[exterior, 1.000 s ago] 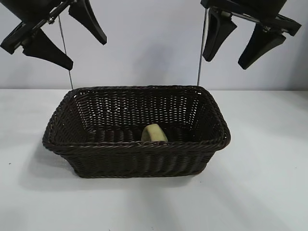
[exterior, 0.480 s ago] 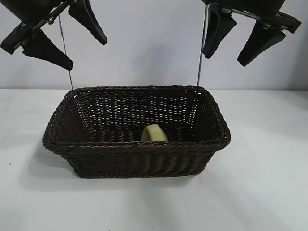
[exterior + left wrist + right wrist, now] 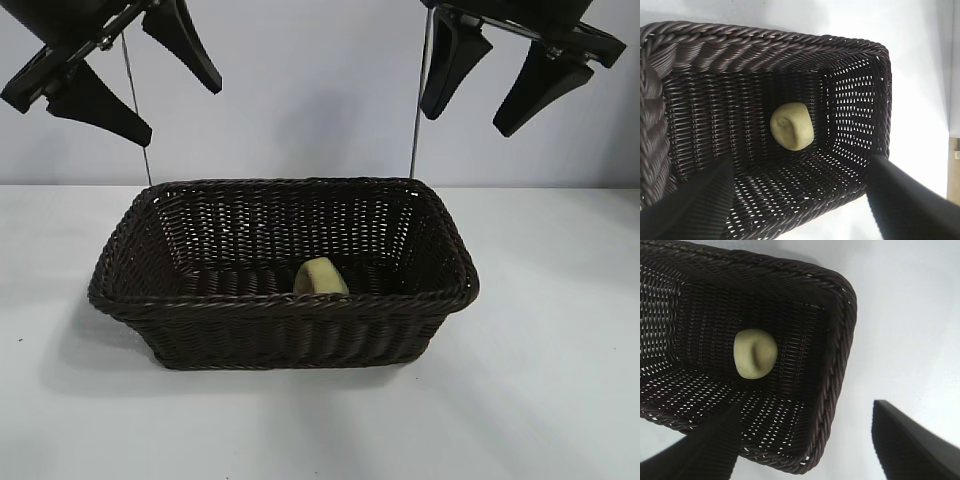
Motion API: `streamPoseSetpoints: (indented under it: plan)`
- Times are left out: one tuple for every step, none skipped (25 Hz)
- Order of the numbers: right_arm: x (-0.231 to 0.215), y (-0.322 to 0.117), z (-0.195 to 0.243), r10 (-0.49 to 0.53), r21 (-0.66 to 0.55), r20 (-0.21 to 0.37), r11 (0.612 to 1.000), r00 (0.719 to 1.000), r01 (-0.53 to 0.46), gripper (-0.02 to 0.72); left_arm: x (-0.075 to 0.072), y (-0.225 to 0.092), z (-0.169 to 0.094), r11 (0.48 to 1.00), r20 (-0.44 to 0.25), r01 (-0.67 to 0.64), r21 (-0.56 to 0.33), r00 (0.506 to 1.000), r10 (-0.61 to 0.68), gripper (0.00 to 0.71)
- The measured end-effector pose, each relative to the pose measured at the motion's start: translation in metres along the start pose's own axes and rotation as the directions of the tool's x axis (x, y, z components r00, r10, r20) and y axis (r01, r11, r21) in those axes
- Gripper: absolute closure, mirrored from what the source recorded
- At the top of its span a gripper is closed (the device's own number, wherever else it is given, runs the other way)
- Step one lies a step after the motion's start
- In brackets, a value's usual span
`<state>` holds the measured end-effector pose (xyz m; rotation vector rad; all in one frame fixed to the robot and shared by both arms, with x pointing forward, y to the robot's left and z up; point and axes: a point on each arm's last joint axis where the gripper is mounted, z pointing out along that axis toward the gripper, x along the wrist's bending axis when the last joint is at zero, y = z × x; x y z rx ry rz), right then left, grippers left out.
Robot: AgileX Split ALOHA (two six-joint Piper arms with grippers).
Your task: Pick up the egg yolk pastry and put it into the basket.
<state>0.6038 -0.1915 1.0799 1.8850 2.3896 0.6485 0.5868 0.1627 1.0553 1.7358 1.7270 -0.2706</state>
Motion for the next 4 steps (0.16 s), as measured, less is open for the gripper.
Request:
streamPoseSetpoints:
  plan:
    - [0.0, 0.0, 0.0, 0.0, 0.0, 0.0, 1.0, 1.0, 0.0, 0.176, 0.0, 0.0, 0.0, 1.0, 0.0, 0.0, 0.0, 1.0, 0.0, 0.175]
    - [0.0, 0.0, 0.0, 0.0, 0.0, 0.0, 1.0, 1.0, 0.0, 0.176, 0.0, 0.0, 0.0, 1.0, 0.0, 0.0, 0.0, 1.0, 0.0, 0.175]
    - [0.0, 0.0, 0.0, 0.0, 0.0, 0.0, 1.0, 1.0, 0.0, 0.176, 0.0, 0.0, 0.0, 1.0, 0.0, 0.0, 0.0, 1.0, 0.0, 0.175]
    - [0.0, 0.0, 0.0, 0.0, 0.0, 0.0, 1.0, 1.0, 0.0, 0.176, 0.0, 0.0, 0.0, 1.0, 0.0, 0.0, 0.0, 1.0, 0.0, 0.175]
